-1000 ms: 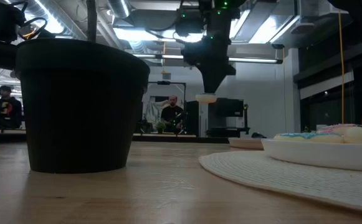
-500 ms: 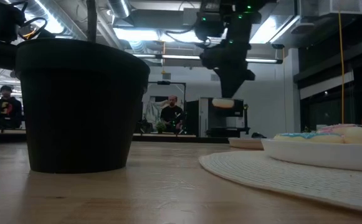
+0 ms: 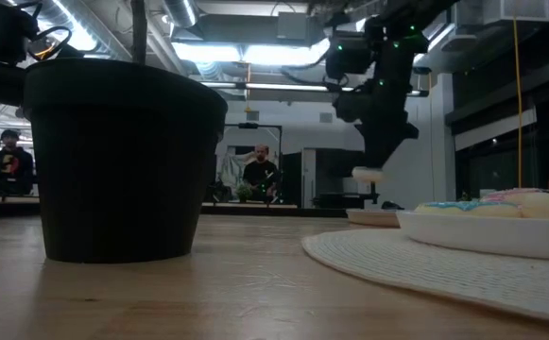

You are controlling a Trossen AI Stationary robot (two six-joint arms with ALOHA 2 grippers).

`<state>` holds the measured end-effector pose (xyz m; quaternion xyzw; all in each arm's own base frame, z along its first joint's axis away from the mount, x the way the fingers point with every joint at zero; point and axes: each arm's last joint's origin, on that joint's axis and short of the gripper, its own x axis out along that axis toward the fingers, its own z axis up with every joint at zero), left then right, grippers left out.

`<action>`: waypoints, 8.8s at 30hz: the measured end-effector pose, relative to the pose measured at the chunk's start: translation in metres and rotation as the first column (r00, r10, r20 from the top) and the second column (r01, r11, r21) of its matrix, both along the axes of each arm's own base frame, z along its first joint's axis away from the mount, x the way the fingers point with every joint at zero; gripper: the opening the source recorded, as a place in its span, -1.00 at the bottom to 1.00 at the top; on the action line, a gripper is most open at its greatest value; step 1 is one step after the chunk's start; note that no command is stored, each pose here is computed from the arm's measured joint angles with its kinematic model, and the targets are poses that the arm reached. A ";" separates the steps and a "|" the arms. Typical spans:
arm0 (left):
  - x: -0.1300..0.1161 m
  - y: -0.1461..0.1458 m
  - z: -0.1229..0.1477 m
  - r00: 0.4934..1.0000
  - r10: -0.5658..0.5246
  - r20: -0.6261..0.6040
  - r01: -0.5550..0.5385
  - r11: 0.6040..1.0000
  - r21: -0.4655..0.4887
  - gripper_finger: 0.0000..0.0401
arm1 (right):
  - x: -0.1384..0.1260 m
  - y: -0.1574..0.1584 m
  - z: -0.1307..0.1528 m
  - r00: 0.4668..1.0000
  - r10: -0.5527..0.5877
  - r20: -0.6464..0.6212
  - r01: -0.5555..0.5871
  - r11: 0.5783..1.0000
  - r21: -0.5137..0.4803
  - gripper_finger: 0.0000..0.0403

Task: Pick & Place donuts
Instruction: Put the small blue donut onto the gray plate, then return to Home Position

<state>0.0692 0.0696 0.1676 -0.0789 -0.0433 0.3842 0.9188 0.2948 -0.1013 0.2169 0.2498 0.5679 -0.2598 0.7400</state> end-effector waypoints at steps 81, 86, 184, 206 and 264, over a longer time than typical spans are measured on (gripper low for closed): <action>0.000 0.000 0.000 1.000 0.000 0.000 0.000 1.000 0.000 0.35 | -0.032 -0.025 -0.059 0.991 -0.023 -0.131 0.020 0.999 -0.025 0.04; 0.000 0.000 0.000 1.000 0.000 0.000 0.000 1.000 0.000 0.35 | -0.033 -0.025 -0.054 0.993 -0.026 -0.114 0.021 0.999 -0.041 0.04; 0.000 0.000 0.000 1.000 0.000 0.000 0.000 1.000 0.000 0.35 | -0.145 -0.064 0.011 0.657 0.055 0.752 0.521 0.689 -0.504 0.73; 0.000 0.000 0.000 1.000 0.000 0.000 0.000 1.000 -0.001 0.35 | -0.200 -0.017 -0.036 0.618 0.019 0.786 0.605 0.627 -0.491 0.73; 0.000 0.000 0.000 1.000 0.000 0.000 0.000 1.000 0.000 0.35 | -0.217 0.029 -0.060 0.551 0.069 0.832 0.571 0.695 -0.436 0.73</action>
